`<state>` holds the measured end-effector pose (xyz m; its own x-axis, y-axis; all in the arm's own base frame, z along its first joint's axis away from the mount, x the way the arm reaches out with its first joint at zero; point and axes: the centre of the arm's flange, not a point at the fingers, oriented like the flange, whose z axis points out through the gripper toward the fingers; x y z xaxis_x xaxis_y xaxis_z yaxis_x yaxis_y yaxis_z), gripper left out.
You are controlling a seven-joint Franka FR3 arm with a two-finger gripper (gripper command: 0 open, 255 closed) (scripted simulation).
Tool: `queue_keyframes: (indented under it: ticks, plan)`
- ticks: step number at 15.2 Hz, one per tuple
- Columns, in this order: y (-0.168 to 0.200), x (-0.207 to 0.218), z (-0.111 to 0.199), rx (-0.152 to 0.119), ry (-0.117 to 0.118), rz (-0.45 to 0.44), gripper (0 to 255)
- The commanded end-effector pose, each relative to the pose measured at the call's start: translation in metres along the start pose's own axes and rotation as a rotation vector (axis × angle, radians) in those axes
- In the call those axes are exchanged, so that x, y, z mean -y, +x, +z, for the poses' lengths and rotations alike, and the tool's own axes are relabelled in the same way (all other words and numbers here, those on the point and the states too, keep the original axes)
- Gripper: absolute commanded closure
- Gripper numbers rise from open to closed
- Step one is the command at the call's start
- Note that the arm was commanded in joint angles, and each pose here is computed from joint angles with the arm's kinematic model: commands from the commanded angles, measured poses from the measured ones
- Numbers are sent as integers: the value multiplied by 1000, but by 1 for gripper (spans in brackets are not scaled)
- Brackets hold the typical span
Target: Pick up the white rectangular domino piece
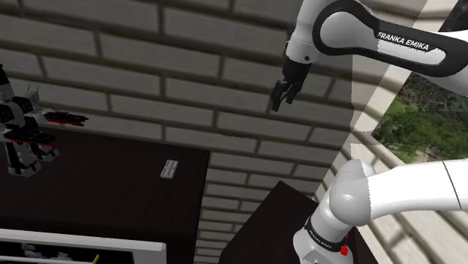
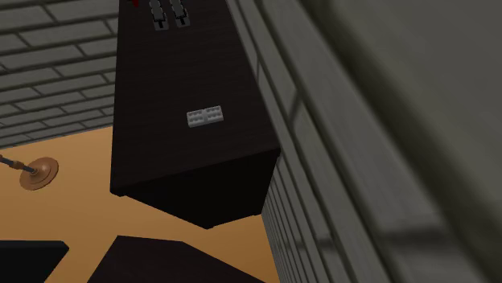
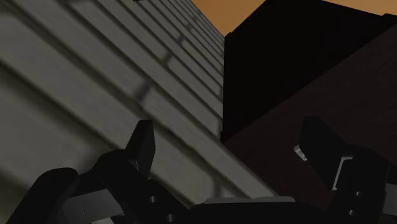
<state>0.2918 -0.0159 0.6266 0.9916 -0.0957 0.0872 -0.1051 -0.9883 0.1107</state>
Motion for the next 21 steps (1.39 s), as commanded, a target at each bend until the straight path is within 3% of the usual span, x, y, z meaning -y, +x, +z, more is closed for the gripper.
queue_keyframes:
  ticks: [1, 21]
  plan:
    - [0, 0, 0, 0, 0, 0, 0]
    - [123, 158, 170, 62, 38, 403, 0]
